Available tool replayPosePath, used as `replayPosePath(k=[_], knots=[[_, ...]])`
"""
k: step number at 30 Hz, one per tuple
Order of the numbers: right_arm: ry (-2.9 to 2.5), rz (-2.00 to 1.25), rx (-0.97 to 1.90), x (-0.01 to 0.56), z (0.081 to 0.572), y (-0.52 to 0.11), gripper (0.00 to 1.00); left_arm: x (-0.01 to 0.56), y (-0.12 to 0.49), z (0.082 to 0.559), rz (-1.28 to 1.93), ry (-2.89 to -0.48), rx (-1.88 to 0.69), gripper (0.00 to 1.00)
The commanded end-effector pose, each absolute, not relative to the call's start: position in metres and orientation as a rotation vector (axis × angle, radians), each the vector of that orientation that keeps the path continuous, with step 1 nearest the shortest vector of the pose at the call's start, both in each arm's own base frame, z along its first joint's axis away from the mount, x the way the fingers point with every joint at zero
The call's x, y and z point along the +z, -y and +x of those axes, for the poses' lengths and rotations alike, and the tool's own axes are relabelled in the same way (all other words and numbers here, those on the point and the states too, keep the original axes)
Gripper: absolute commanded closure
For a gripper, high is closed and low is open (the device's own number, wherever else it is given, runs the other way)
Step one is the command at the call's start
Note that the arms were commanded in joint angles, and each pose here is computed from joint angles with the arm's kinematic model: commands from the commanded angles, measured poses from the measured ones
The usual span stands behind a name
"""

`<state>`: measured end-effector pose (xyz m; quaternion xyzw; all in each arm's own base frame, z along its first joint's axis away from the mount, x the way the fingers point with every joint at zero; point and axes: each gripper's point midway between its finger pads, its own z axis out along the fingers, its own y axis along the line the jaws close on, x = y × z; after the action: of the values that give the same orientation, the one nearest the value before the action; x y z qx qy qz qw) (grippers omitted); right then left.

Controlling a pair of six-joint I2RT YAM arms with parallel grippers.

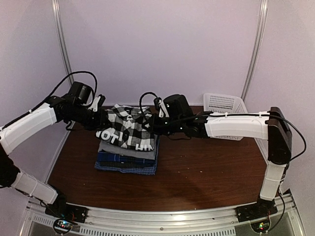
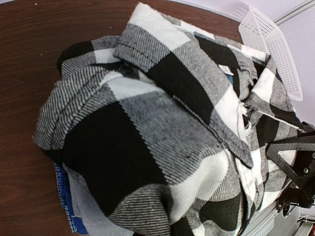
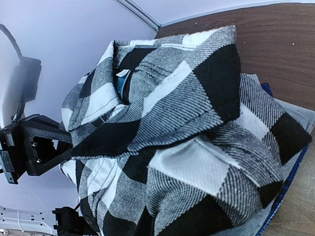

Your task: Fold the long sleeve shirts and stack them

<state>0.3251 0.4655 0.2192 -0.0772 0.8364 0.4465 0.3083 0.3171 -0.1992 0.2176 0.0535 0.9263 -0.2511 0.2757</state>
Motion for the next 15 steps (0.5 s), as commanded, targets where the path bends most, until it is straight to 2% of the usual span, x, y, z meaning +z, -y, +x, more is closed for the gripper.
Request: replayPosePath(k=[1, 6, 12, 13, 15], knots=[[-2.155, -0.242, 1.243, 0.235, 0.327, -0.483, 1.00, 0.221, 0.193, 0.328, 0.176, -2.440, -0.705, 1.00], [-2.196, -0.231, 1.227, 0.214, 0.337, -0.483, 1.00, 0.213, 0.187, 0.334, 0.152, -2.454, -0.677, 1.00], [-2.246, -0.188, 1.166, 0.185, 0.350, -0.467, 1.00, 0.174, 0.175, 0.334, 0.095, -2.524, -0.630, 1.00], [-2.252, -0.179, 1.153, 0.180, 0.353, -0.463, 0.96, 0.165, 0.171, 0.334, 0.081, -2.538, -0.608, 0.99], [-2.270, -0.169, 1.131, 0.170, 0.358, -0.456, 0.90, 0.148, 0.163, 0.336, 0.042, -2.567, -0.550, 0.89]])
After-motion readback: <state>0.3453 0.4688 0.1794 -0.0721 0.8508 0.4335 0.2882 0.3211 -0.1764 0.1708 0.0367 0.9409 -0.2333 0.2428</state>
